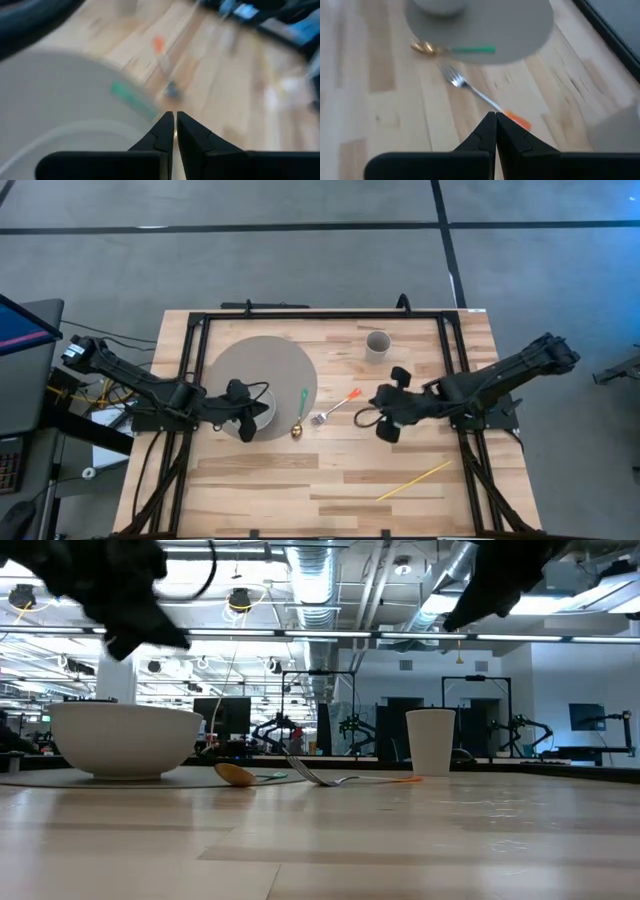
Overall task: Pick & Place Utensil
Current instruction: Put the green spoon into the bowl
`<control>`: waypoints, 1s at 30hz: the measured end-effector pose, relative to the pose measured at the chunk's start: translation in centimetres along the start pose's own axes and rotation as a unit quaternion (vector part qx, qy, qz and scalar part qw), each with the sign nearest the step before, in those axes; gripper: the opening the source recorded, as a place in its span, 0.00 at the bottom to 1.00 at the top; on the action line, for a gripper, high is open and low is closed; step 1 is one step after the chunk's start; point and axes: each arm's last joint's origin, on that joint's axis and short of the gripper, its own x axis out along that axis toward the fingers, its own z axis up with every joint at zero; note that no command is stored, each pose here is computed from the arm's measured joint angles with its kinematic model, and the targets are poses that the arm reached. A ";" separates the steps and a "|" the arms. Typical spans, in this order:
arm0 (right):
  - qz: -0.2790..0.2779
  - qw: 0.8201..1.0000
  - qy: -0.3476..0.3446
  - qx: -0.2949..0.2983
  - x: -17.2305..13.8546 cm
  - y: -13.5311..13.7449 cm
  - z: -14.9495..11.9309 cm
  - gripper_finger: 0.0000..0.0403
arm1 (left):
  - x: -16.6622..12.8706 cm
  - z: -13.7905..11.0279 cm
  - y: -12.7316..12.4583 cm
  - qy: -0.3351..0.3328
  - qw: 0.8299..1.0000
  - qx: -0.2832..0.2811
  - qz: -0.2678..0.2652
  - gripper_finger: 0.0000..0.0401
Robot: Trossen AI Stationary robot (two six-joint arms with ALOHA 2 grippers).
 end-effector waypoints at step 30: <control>0.028 0.991 -0.123 -0.053 8.7 -3.5 -4.4 0.17 | 9.3 7.4 4.7 -0.070 0.997 -0.022 -0.038 0.30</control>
